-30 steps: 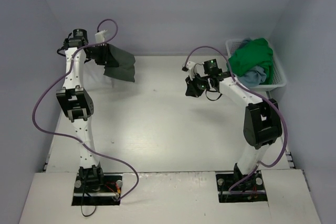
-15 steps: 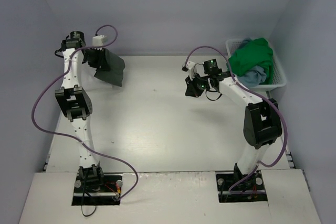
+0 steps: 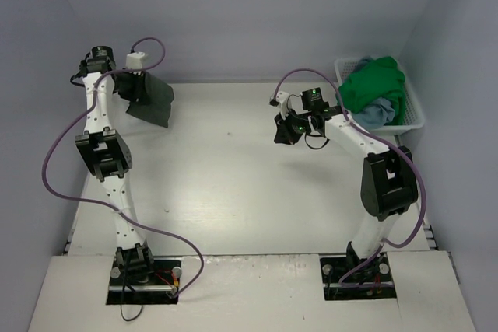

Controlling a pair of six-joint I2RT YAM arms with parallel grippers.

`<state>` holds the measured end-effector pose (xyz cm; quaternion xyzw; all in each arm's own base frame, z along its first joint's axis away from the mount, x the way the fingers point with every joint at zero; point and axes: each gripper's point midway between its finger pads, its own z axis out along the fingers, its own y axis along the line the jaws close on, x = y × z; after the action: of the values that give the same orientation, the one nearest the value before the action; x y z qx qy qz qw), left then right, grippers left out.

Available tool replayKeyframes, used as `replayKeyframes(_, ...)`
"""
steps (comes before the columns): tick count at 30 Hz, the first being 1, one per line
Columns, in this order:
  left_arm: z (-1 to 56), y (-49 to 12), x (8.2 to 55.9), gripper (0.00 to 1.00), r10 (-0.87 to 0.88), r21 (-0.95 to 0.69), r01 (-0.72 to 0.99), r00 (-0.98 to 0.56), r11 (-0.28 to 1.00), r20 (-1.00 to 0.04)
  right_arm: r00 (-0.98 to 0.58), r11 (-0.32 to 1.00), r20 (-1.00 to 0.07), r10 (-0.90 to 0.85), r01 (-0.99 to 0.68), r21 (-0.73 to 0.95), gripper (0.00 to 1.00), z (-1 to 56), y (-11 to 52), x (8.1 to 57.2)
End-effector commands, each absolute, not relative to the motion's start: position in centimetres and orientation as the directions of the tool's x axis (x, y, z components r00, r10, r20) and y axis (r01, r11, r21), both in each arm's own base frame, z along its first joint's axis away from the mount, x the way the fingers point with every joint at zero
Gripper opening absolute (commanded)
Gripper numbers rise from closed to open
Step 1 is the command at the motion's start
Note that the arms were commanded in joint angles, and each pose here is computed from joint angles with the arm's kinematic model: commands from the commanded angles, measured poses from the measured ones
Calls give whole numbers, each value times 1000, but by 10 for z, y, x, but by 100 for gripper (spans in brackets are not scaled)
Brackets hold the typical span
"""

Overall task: Fold and stack the t-shirts
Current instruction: Put the neatly folded tshirt into the corner of the board with the left arm

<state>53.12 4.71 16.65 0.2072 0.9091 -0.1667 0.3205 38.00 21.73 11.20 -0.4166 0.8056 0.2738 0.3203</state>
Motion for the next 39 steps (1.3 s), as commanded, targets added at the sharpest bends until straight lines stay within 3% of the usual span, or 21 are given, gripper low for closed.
replayKeyframes(1,186,63,532,0,285,-119,494,-664,861,-691,-435,472,-758,-487,-861,190,0,116,225,378)
replayKeyframes(19,115,110,534,0,288,-64,386,-777,920,-559,-450,466,-756,-475,-857,217,0,116,228,374)
replayKeyframes(28,120,139,555,0,260,70,275,-753,959,-605,-454,463,-753,-476,-858,224,0,115,228,373)
replayKeyframes(31,118,143,556,9,247,77,252,-759,965,-603,-454,460,-753,-475,-858,227,0,115,228,372)
replayKeyframes(32,117,146,558,21,243,94,234,-762,968,-600,-452,457,-755,-475,-860,227,0,115,229,372)
replayKeyframes(37,114,150,555,35,235,110,212,-770,971,-593,-453,452,-755,-473,-861,233,0,116,229,370)
replayKeyframes(39,123,153,557,36,239,141,193,-753,971,-613,-454,448,-755,-473,-862,237,0,116,230,369)
